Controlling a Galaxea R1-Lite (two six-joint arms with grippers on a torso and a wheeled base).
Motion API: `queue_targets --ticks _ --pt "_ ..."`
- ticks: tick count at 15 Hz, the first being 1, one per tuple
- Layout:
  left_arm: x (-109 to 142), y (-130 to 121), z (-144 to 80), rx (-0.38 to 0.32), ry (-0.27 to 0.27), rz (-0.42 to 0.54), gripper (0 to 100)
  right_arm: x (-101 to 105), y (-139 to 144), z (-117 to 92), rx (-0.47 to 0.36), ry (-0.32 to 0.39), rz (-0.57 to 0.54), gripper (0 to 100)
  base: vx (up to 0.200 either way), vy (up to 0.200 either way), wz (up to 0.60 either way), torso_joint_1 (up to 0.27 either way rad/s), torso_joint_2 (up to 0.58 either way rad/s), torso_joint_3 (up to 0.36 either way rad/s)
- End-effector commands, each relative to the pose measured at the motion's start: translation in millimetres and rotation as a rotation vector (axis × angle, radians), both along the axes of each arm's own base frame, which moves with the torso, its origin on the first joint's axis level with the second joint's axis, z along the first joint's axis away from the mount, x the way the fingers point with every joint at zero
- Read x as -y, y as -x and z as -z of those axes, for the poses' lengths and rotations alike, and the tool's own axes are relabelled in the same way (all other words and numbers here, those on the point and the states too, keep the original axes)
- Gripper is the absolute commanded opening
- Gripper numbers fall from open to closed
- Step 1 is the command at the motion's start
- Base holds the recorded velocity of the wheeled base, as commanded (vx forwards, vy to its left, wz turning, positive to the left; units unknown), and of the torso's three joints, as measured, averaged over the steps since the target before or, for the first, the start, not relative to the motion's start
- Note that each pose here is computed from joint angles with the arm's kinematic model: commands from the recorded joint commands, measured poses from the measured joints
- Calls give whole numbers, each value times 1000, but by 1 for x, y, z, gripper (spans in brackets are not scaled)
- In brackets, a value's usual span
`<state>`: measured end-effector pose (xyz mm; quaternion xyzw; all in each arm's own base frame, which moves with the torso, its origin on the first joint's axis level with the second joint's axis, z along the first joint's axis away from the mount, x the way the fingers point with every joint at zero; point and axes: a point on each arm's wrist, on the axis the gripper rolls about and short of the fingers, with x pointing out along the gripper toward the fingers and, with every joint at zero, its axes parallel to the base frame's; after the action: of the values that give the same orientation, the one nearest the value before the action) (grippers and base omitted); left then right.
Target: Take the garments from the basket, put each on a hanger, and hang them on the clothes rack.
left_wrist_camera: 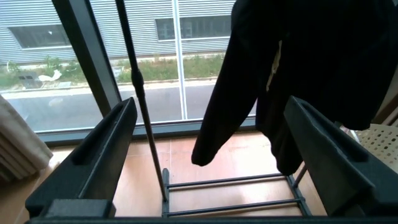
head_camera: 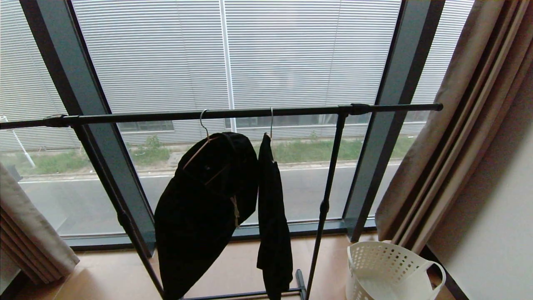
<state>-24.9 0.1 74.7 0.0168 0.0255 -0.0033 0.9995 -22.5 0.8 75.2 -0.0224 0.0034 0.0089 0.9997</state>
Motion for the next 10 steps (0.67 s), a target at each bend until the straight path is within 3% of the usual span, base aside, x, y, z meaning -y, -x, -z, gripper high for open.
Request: queue_targets --ticks 1,10 --pt "0 0 0 0 12 1 100 0 0 0 4 -7 -1 100 0 0 0 0 0 0" --pt "0 0 -1 0 30 -1 100 0 0 0 3 -3 -4 100 0 0 0 0 0 0"
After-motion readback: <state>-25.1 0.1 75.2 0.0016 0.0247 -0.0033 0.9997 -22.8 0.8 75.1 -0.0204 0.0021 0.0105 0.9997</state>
